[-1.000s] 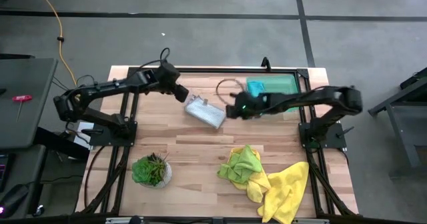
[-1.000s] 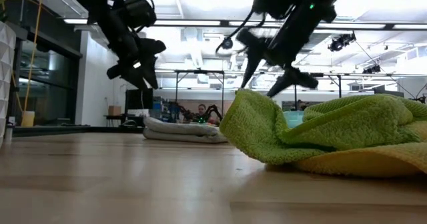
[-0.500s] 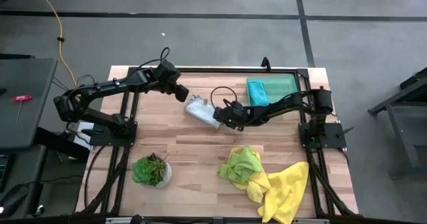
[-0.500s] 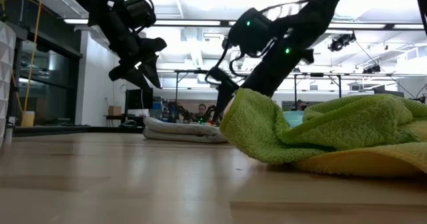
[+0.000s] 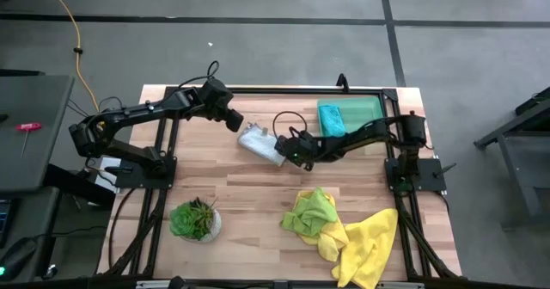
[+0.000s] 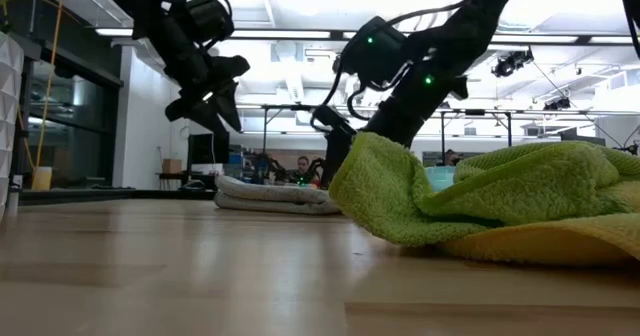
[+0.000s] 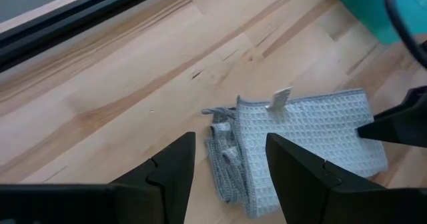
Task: Fold microfiber towels
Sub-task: Put the gray towel into the green bin
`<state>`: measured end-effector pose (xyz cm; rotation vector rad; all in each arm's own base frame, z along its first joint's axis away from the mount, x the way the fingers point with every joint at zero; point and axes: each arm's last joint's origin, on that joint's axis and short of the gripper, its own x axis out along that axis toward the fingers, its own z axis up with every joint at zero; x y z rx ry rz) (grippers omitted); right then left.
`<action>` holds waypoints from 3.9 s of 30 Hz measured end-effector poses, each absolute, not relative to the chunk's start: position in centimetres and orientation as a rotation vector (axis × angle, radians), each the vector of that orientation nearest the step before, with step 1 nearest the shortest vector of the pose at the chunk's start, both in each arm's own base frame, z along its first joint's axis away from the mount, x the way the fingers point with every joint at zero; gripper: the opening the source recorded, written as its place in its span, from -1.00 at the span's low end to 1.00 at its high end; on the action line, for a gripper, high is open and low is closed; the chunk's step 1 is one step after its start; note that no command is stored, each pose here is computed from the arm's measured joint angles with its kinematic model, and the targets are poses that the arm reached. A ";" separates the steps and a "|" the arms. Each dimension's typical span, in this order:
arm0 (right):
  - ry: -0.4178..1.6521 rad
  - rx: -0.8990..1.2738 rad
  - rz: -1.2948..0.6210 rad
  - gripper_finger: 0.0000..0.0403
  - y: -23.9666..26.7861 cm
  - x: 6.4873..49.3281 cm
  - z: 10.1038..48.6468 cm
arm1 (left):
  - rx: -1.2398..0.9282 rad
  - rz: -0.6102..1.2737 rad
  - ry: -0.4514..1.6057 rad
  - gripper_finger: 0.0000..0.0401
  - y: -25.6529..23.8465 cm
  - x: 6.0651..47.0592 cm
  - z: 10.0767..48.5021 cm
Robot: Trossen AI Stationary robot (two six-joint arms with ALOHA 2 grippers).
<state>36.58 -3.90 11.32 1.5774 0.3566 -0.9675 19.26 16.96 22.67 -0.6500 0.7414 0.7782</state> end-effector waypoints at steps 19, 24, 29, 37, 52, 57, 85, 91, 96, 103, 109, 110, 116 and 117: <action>0.653 1.077 -0.696 -0.98 -6.6 32.8 18.5 | -0.504 0.723 0.297 -0.13 15.7 17.4 29.6; 0.791 0.938 -0.700 -0.99 -7.6 28.4 22.2 | -0.527 0.734 0.208 -0.13 15.2 16.5 30.9; 0.837 0.854 -0.738 -0.99 -9.0 24.5 24.8 | -0.566 0.743 0.182 -0.13 15.1 16.4 31.0; 0.944 0.705 -0.722 -1.00 -10.5 21.1 28.9 | -0.615 0.734 0.171 -0.13 14.8 16.8 31.0; 1.335 0.384 -0.542 -1.00 -13.0 15.6 32.9 | -0.629 0.755 0.168 -0.13 13.5 17.9 30.9; 1.439 0.331 -0.501 -1.00 -14.0 15.5 31.2 | -0.626 0.745 0.172 -0.13 13.1 18.1 30.9; 1.694 -0.700 0.056 -1.00 -19.0 19.6 27.8 | -0.622 0.708 0.183 -0.13 12.4 18.6 30.9; 1.712 -0.582 0.106 -1.00 -20.1 20.5 25.4 | -0.625 0.695 0.186 -0.13 12.3 18.6 30.9; 1.727 -0.415 0.072 -1.00 -20.7 20.6 23.9 | -0.627 0.695 0.193 -0.13 12.3 18.6 30.9; 1.704 -0.406 -0.013 -1.00 -21.5 20.5 23.9 | -0.626 0.696 0.193 -0.13 12.3 18.6 30.8; 1.679 -0.377 -0.184 -1.00 -22.7 20.3 24.1 | -0.627 0.696 0.195 -0.13 12.3 18.6 30.8; 1.675 -0.367 -0.190 -0.99 -22.8 20.2 24.1 | -0.627 0.697 0.198 -0.13 12.3 18.6 30.8; 1.659 -0.315 -0.259 -0.86 -22.9 20.2 24.1 | -0.631 0.704 0.215 -0.13 12.3 18.6 30.6; 1.649 -0.305 -0.267 -0.83 -22.9 20.2 24.1 | -0.631 0.704 0.215 -0.13 12.3 18.6 30.6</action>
